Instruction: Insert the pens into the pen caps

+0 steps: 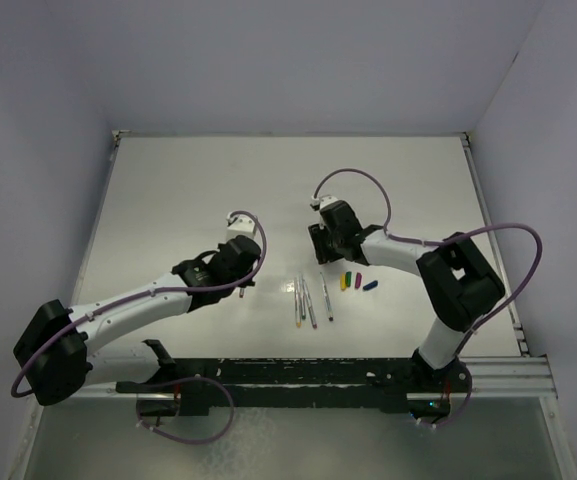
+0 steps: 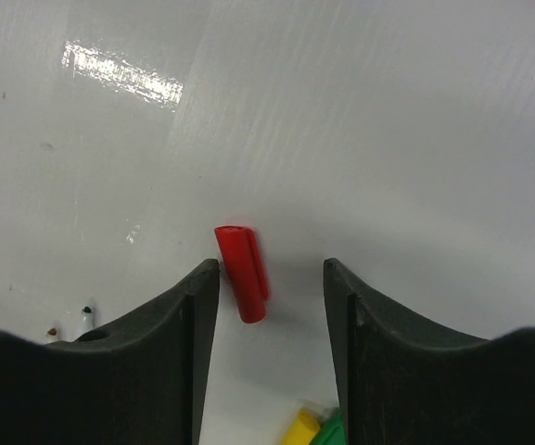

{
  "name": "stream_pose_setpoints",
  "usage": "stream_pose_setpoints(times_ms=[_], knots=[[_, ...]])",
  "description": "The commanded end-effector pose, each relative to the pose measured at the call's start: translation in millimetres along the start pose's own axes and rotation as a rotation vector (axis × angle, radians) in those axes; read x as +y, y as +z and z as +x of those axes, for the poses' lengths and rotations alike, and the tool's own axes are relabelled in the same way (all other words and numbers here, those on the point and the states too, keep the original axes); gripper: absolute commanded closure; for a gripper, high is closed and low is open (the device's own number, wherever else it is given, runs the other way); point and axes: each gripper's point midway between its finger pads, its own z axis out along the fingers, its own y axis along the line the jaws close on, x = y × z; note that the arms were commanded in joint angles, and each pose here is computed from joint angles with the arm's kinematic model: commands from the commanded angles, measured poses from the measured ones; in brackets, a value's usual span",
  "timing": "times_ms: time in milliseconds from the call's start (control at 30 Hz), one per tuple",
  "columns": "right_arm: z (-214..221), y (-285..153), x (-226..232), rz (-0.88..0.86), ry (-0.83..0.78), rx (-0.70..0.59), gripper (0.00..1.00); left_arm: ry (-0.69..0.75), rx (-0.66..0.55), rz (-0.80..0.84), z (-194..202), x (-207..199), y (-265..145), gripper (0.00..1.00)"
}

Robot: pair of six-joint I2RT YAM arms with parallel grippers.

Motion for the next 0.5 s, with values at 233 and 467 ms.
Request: stream_pose_setpoints(times_ms=[233, 467], knots=[[12, 6, 9, 0.03, -0.036, 0.065, 0.72, -0.033, -0.041, -0.024, -9, 6, -3, 1.0], [28, 11, 14, 0.005, -0.021, 0.13, 1.0, -0.033, -0.049, -0.035, -10, 8, -3, 1.0]])
